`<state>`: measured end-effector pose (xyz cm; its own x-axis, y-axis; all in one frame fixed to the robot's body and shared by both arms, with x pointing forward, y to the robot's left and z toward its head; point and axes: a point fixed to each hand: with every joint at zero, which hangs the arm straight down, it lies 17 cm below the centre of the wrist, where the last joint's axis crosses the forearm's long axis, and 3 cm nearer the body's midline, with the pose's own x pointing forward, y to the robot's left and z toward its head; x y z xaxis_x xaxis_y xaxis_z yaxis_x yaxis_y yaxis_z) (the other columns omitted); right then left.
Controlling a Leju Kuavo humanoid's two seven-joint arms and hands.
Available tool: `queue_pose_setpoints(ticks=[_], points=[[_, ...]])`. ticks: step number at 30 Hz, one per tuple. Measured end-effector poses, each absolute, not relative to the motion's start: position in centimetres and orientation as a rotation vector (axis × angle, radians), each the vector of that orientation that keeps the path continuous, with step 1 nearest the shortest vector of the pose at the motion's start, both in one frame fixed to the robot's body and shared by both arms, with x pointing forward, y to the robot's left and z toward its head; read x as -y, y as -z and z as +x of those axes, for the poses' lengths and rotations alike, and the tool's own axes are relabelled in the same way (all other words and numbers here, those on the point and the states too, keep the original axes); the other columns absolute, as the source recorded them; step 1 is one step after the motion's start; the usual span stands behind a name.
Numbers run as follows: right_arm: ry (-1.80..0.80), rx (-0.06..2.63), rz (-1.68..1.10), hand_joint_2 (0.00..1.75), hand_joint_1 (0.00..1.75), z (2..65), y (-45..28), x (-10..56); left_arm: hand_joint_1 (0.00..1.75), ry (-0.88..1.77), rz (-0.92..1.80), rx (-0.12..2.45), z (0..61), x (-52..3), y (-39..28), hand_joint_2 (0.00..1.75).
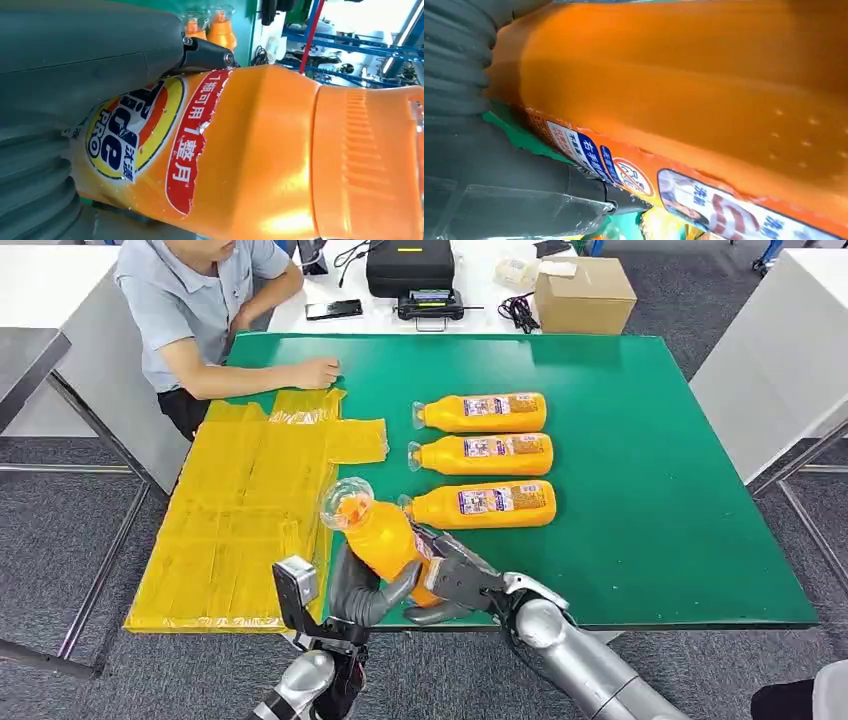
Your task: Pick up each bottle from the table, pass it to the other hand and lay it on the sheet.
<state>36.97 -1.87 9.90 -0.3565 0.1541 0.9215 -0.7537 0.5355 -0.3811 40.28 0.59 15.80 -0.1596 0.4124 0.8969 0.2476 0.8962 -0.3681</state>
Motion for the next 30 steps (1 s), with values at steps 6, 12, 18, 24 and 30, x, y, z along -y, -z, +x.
queue_pose_setpoints(ticks=[6, 12, 18, 24, 30], points=[[-1.026, 1.705, 0.409, 1.75, 0.0, 36.8, -8.7, 2.7, 1.75, -0.11, -0.33, 1.808, 40.7, -2.0, -15.6, 1.75], [-1.009, 1.813, 0.154, 1.75, 0.0, 36.6, -8.4, 5.2, 1.75, 0.143, 0.139, 2.0, 41.0, -4.9, -16.9, 1.75], [-0.978, 1.832, 0.136, 1.75, 0.0, 36.4, -8.9, 5.9, 1.75, 0.252, 0.265, 2.042, 40.9, -5.5, -16.9, 1.75], [-0.973, 1.86, 0.177, 1.75, 0.0, 36.1, -9.7, 5.3, 1.75, 0.819, 0.822, 2.142, 40.9, -4.7, -18.2, 1.75], [-0.941, 1.884, 0.18, 1.75, 0.0, 36.6, -10.7, 5.1, 1.75, 0.914, 1.117, 1.947, 44.2, -9.5, -16.8, 1.75]])
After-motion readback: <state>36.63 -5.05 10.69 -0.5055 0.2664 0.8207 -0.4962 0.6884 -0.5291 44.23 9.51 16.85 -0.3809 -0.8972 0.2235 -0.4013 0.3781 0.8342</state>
